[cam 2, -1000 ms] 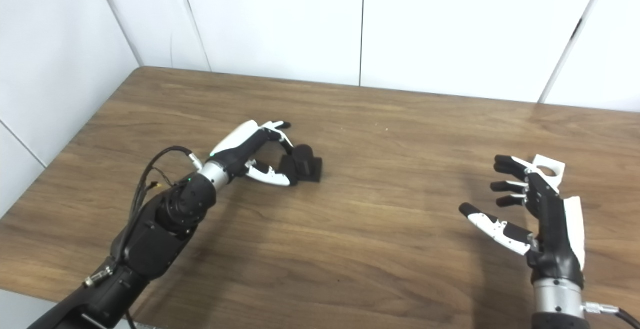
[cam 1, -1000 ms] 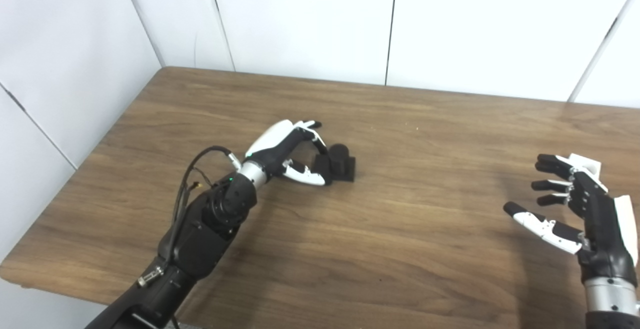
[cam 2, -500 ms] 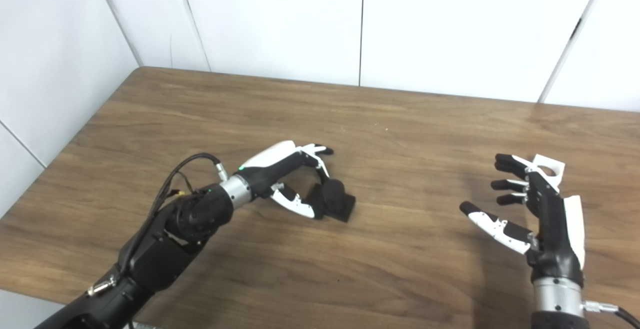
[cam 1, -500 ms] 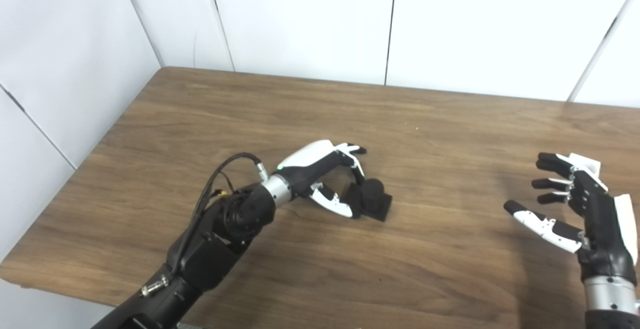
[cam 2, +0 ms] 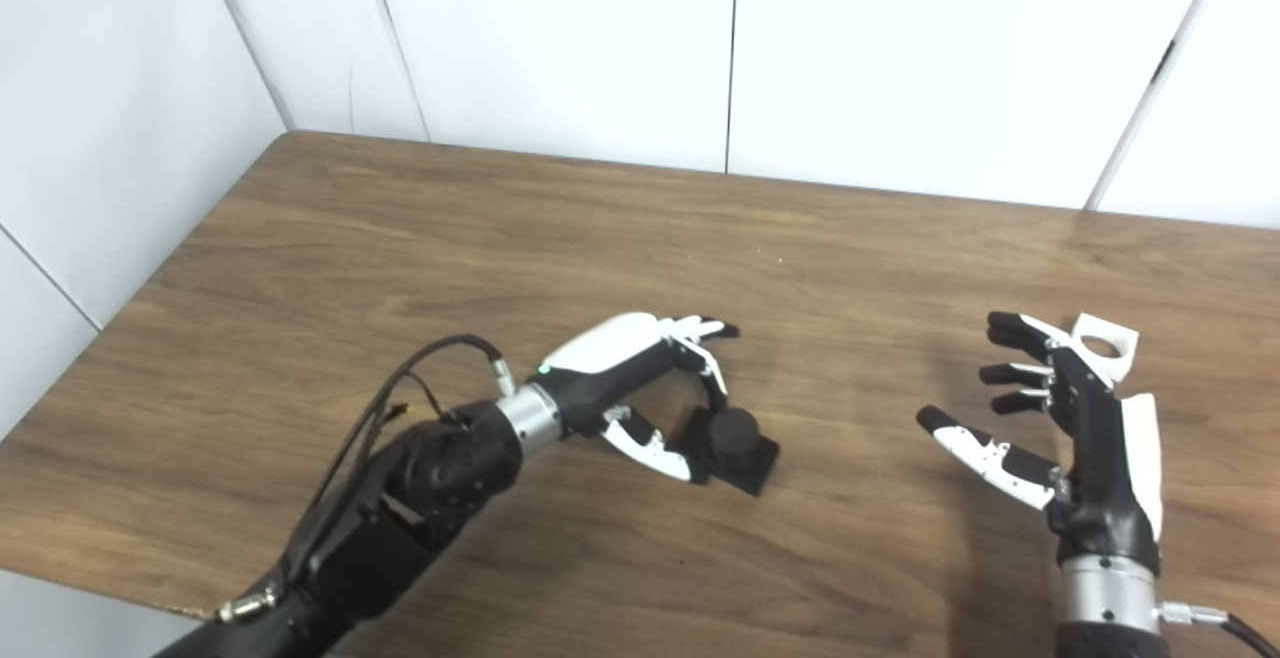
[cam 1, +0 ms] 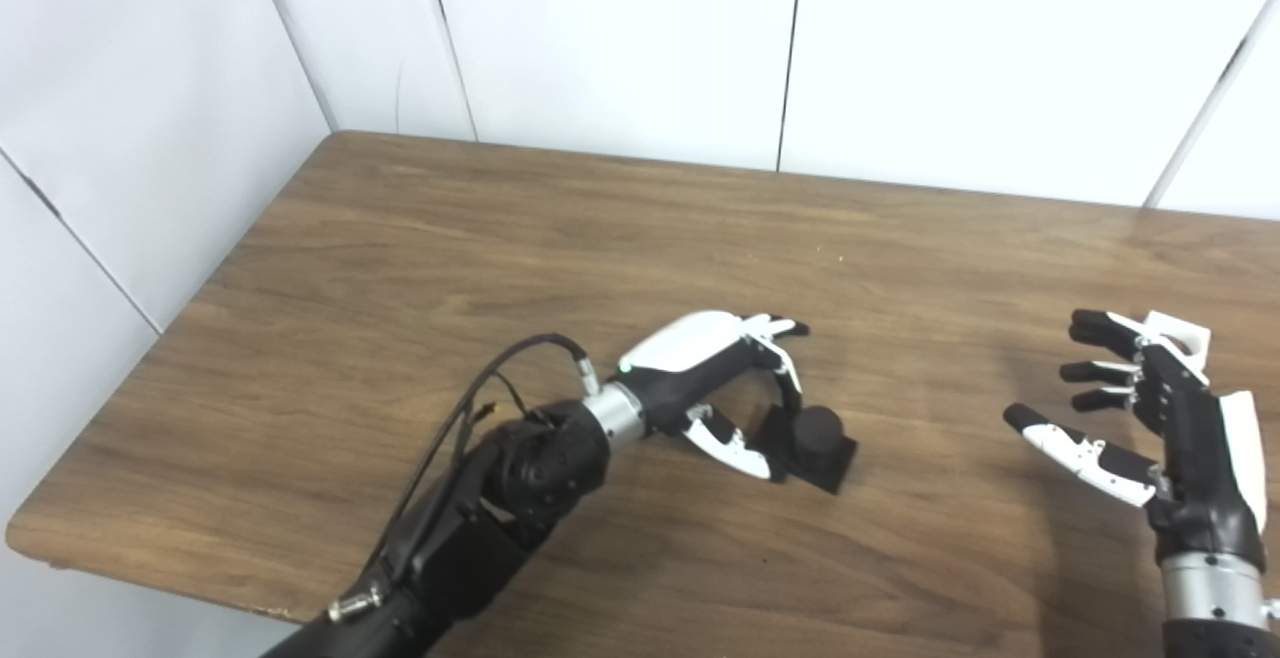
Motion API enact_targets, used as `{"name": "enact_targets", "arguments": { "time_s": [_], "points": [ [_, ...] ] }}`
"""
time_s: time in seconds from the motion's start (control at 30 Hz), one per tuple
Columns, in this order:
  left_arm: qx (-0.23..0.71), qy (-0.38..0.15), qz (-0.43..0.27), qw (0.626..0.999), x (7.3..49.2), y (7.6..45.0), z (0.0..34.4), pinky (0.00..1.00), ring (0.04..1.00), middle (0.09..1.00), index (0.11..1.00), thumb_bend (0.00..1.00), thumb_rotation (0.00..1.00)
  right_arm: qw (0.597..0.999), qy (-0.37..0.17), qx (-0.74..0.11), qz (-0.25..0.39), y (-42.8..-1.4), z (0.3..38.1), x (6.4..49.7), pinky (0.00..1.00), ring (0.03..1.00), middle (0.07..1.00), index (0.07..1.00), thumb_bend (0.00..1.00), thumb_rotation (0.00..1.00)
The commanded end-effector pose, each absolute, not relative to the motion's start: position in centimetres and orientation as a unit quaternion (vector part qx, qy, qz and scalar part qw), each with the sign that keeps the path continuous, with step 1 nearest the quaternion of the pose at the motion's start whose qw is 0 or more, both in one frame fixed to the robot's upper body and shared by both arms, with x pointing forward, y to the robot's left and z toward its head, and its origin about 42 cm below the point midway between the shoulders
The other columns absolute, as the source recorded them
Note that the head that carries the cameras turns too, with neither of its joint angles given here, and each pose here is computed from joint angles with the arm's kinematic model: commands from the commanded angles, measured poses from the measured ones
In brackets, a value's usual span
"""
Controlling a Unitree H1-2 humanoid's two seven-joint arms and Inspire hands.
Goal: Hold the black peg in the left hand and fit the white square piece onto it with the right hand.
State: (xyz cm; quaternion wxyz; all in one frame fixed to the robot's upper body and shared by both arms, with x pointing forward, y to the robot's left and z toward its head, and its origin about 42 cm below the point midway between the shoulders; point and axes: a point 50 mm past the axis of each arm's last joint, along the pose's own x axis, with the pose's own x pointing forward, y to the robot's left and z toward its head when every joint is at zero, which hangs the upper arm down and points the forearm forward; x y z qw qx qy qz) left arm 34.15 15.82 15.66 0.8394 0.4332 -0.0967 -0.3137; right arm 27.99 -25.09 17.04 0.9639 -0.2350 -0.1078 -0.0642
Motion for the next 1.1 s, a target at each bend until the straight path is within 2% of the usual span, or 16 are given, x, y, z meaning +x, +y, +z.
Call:
{"name": "enact_targets", "arguments": {
  "time_s": [0.0,0.33,0.7,1.07],
  "points": [
    [0.446,-0.089,-0.333,0.826,33.7,15.3,14.5,1.00,1.000,0.971,0.491,0.52,0.09,0.956,-0.157,-0.240,-0.066,-24.9,18.7,28.6,0.52,0.615,0.741,0.737,0.59,0.07],
    [0.441,-0.080,-0.335,0.829,33.4,16.4,14.2,1.00,1.000,0.970,0.490,0.52,0.09,0.958,-0.163,-0.230,-0.063,-24.5,18.3,28.7,0.51,0.611,0.742,0.735,0.59,0.07],
    [0.437,-0.077,-0.339,0.829,33.0,20.4,14.1,1.00,1.000,0.958,0.489,0.52,0.08,0.959,-0.159,-0.226,-0.064,-20.5,17.6,29.3,0.49,0.598,0.739,0.741,0.58,0.08],
    [0.430,-0.082,-0.344,0.831,33.2,22.1,13.8,1.00,1.000,0.949,0.489,0.52,0.07,0.956,-0.162,-0.233,-0.071,-18.7,17.6,30.0,0.49,0.605,0.734,0.748,0.59,0.09]
  ]
}}
